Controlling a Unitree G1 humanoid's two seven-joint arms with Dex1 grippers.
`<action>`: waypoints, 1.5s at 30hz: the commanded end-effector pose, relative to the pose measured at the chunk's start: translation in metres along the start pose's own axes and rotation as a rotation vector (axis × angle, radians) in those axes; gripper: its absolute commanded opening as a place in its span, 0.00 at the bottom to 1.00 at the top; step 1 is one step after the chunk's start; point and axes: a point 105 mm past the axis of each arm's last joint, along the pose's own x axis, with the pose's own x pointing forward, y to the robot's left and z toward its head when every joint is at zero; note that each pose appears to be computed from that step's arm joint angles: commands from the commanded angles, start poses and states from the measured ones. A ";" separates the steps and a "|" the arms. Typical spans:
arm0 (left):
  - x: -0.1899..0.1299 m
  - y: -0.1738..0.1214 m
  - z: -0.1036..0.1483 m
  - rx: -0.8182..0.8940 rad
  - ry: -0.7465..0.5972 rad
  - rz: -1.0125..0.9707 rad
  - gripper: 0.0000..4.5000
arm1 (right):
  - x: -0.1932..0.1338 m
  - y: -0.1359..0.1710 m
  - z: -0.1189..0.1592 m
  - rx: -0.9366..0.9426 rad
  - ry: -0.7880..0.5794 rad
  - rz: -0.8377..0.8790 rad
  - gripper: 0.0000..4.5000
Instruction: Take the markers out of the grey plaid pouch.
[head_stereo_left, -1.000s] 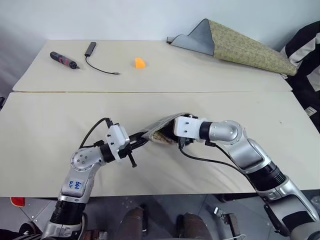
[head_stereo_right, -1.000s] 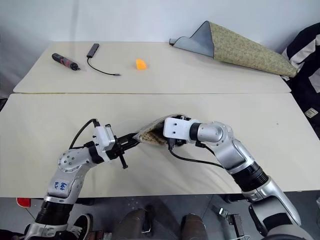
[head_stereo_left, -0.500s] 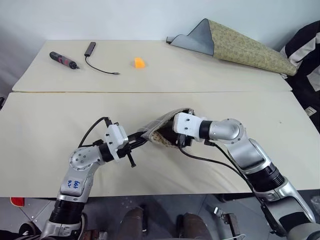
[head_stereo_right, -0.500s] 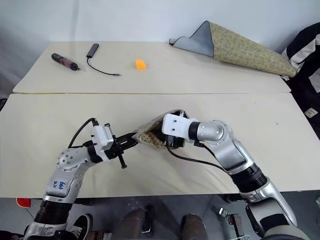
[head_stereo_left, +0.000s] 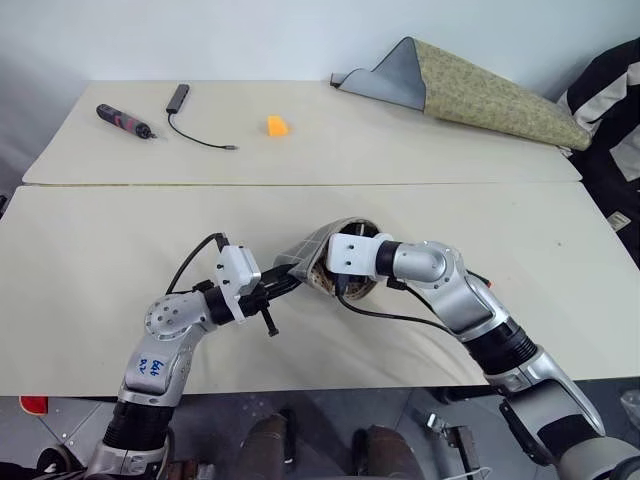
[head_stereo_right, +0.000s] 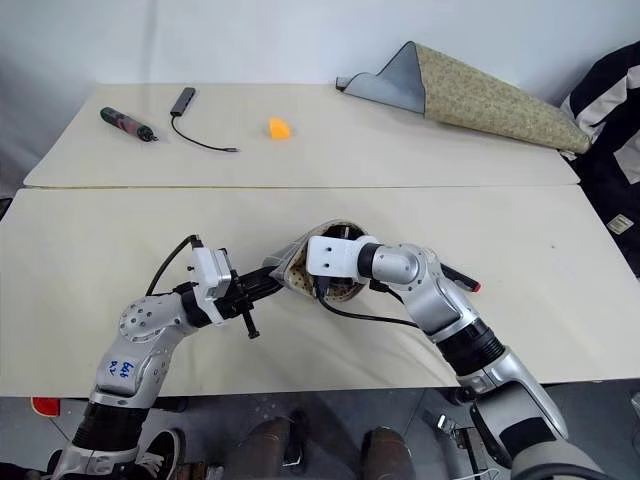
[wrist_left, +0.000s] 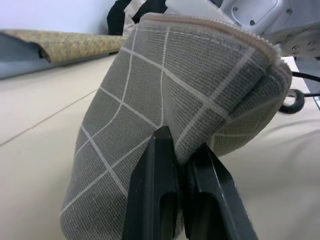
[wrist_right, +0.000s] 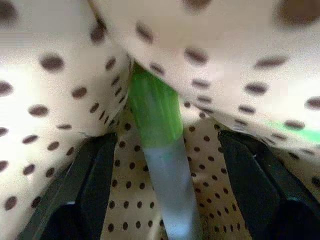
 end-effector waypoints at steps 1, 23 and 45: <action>0.004 -0.011 0.024 0.043 -0.090 -0.051 0.00 | -0.002 -0.008 0.007 0.006 -0.026 -0.031 0.67; -0.019 0.018 0.005 0.121 -0.009 0.081 0.00 | -0.053 -0.020 0.039 0.114 -0.241 0.050 0.12; -0.022 0.027 -0.006 0.145 0.016 0.137 0.00 | -0.090 -0.043 0.092 0.506 -0.640 0.072 0.12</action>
